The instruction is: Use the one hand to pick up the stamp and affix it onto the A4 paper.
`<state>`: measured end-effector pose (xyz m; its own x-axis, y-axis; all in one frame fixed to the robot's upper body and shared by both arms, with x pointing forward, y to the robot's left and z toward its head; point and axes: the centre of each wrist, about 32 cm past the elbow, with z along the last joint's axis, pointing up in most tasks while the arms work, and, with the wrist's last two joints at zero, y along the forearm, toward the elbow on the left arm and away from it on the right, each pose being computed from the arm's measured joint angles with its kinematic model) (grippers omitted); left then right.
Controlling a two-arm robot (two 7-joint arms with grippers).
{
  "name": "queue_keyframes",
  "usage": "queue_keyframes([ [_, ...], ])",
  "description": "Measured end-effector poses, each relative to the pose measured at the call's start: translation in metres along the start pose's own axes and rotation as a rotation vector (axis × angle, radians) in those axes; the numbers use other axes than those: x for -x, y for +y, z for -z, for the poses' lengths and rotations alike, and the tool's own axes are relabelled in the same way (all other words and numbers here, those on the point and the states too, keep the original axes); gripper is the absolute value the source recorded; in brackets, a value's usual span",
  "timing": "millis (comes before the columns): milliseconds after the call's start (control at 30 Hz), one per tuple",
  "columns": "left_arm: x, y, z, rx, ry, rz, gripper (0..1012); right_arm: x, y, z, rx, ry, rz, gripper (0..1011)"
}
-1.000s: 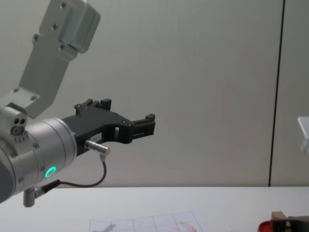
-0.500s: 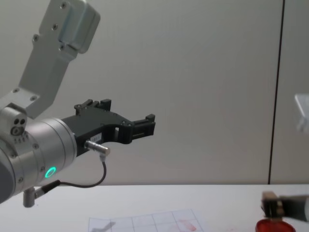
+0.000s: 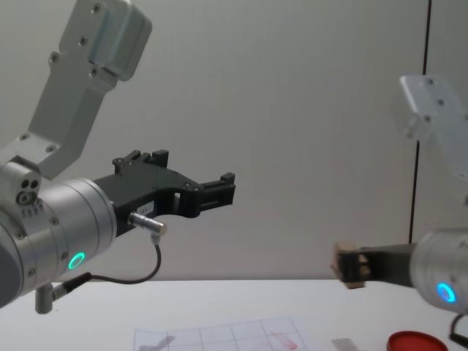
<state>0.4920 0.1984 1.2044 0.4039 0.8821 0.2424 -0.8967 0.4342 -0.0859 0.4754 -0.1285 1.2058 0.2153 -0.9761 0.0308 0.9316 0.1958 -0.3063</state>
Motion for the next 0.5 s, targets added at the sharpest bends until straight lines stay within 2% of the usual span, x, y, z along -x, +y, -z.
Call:
queue_keyframes([
  [233,0.0000,0.0000,0.0000,0.000,0.000,0.000,1002,0.015,0.004,-0.004,0.040,-0.009,-0.059,214],
  [500,0.0000,0.0000,0.0000,0.000,0.000,0.000,1001,0.029,0.020,0.003,0.123,-0.026,-0.089,214],
])
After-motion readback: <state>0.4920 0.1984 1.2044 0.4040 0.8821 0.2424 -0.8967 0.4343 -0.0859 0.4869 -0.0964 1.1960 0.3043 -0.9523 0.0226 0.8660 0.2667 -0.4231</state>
